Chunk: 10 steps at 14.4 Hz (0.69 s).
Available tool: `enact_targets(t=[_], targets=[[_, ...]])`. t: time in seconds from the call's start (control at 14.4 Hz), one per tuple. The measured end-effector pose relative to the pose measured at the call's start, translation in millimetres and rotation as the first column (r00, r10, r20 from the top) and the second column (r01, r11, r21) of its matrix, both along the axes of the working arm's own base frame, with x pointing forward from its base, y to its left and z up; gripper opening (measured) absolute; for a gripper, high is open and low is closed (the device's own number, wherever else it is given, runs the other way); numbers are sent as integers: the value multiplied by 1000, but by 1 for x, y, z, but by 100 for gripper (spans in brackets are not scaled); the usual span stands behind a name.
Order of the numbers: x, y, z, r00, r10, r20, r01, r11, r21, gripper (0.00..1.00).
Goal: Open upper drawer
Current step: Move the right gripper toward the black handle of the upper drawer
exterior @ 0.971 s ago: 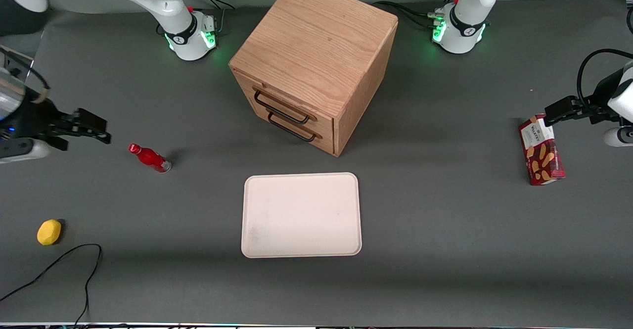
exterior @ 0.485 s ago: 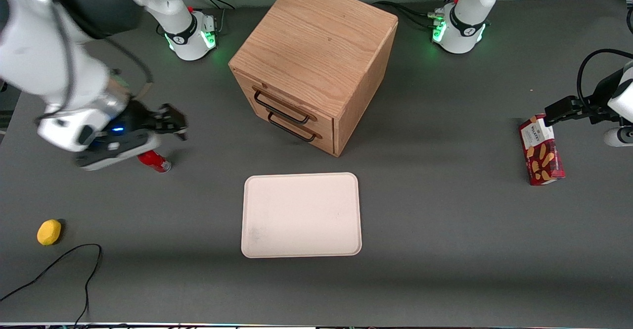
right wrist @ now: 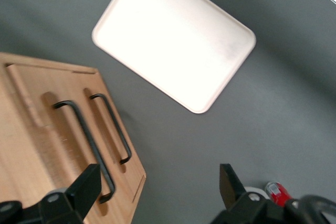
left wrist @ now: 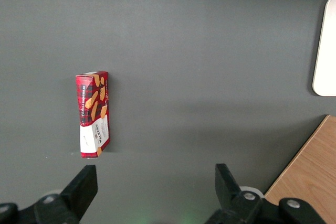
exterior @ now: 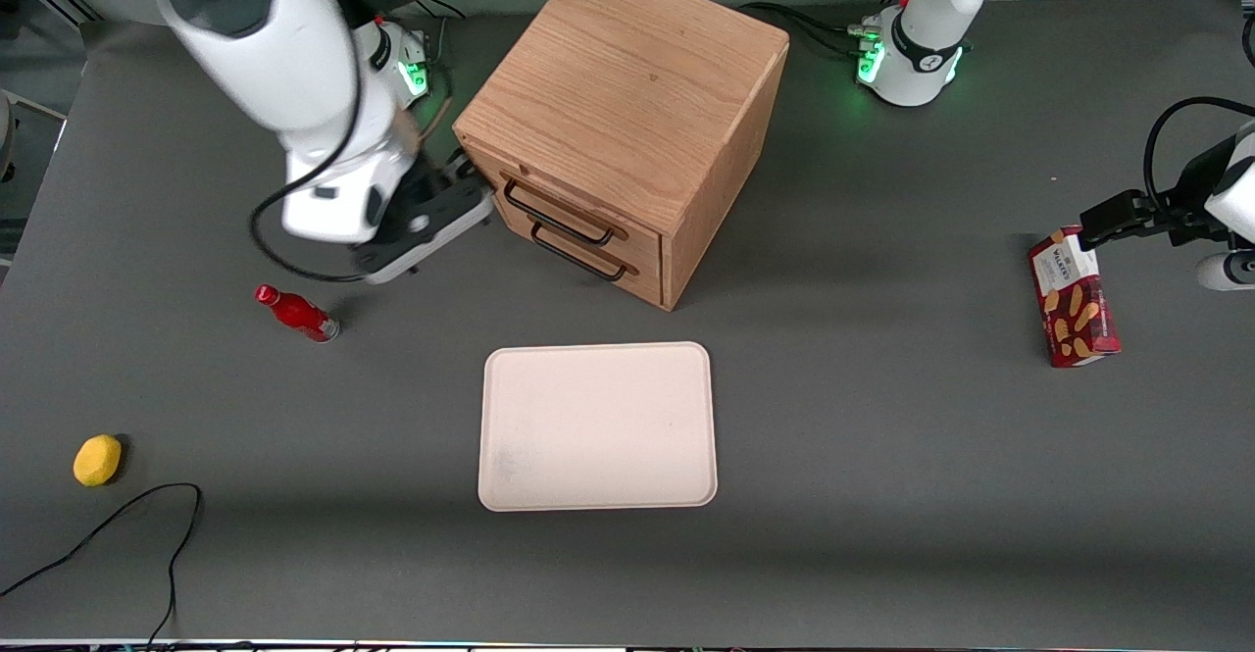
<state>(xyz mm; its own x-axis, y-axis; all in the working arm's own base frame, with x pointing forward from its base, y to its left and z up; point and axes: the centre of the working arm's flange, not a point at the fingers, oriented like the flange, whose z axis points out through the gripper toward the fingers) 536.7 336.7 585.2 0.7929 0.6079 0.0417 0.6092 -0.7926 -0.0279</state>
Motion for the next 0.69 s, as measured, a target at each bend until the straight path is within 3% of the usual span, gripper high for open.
enact_targets(t=[0.28,0.69], targets=[[-25,37,-2,992,128,8,-128,992,-19,100],[-10,7,-27,961,275,24,-275,961,-29,100]])
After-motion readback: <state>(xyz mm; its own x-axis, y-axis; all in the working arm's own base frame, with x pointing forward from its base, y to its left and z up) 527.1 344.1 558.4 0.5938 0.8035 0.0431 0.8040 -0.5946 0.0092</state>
